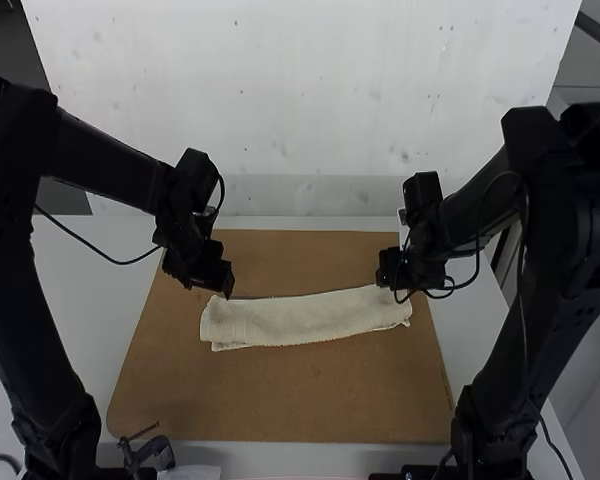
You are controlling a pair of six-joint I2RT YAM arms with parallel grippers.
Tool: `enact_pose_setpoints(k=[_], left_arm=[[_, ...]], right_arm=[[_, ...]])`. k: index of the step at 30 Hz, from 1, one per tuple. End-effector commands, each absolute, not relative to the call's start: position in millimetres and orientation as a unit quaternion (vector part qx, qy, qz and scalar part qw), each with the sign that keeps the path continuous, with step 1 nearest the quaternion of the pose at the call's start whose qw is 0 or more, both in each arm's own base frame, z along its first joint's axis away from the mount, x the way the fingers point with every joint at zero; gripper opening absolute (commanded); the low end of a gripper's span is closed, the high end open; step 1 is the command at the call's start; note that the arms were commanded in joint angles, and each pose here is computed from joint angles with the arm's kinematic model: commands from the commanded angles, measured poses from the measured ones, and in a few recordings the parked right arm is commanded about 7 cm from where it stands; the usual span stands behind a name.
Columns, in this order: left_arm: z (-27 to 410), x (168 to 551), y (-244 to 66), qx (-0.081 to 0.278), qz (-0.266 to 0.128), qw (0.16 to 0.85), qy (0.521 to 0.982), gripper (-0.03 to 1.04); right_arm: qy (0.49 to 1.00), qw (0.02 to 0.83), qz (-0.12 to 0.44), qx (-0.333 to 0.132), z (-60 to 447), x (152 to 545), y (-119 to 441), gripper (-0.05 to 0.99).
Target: Fold the towel.
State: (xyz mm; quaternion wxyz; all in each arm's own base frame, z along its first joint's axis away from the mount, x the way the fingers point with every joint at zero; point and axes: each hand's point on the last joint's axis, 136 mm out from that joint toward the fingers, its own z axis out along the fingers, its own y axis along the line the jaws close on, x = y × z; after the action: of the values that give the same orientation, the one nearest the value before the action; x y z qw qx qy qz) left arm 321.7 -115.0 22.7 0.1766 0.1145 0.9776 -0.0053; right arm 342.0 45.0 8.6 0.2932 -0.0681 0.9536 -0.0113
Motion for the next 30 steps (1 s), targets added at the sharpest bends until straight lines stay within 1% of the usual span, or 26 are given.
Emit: enact_pose_setpoints(k=[1, 5, 7, 9, 13, 15, 17, 18, 19, 21, 23, 25, 30], left_arm=[[50.9, 341.1, -104.7, 0.102, -0.005, 0.22, 0.97, 0.97], [82.7, 349.2, -88.1, 0.076, -0.014, 0.263, 0.962, 0.99], [91.7, 350.1, -82.6, 0.068, -0.018, 0.275, 0.959, 0.99], [95.4, 349.7, -79.3, 0.063, -0.018, 0.279, 0.958, 0.99], [95.1, 346.9, -76.6, 0.06, -0.019, 0.279, 0.958, 0.99], [94.1, 343.7, -76.3, 0.061, -0.019, 0.279, 0.958, 0.99], [94.8, 342.3, -75.4, 0.06, -0.019, 0.28, 0.958, 0.99], [94.7, 342.1, -74.3, 0.058, -0.018, 0.28, 0.958, 0.99], [95.2, 342.1, -72.6, 0.056, -0.018, 0.281, 0.958, 0.99], [94.5, 341.7, -70.6, 0.054, -0.018, 0.28, 0.958, 0.99], [92.8, 341.0, -67.7, 0.049, -0.018, 0.278, 0.959, 0.99], [91.9, 339.2, -65.9, 0.047, -0.021, 0.276, 0.96, 0.99], [91.7, 334.7, -63.8, 0.046, -0.021, 0.279, 0.959, 0.99]], right_arm=[[0.95, 0.309, -0.011, -0.051, 24.5, 341.1, 37.3, 0.82], [0.956, 0.289, -0.003, -0.045, 20.1, 331.9, 35.8, 0.82], [0.962, 0.272, 0.005, -0.038, 13.2, 327.4, 37.3, 0.82], [0.969, 0.243, 0.014, -0.036, 1.9, 321.5, 40.5, 0.82], [0.978, 0.206, 0.015, -0.022, -20.8, 316.9, 41.8, 0.82], [0.982, 0.19, 0.015, -0.014, -30.8, 314.9, 41.5, 0.79], [0.984, 0.178, 0.014, -0.011, -38.3, 312.9, 41.3, 0.58], [0.985, 0.175, 0.014, -0.007, -40.4, 313.5, 41.3, 0.45], [0.985, 0.172, 0.014, -0.007, -42.2, 312.5, 41.7, 0.35], [0.986, 0.169, 0.012, -0.007, -44.0, 312.1, 41.1, 0.2], [0.985, 0.17, 0.012, -0.007, -43.6, 312.7, 41.2, 0.12], [0.985, 0.17, 0.012, -0.005, -43.2, 313.1, 40.3, 0.02], [0.985, 0.174, 0.004, 0.012, -39.1, 316.7, 19.7, 0.02]])
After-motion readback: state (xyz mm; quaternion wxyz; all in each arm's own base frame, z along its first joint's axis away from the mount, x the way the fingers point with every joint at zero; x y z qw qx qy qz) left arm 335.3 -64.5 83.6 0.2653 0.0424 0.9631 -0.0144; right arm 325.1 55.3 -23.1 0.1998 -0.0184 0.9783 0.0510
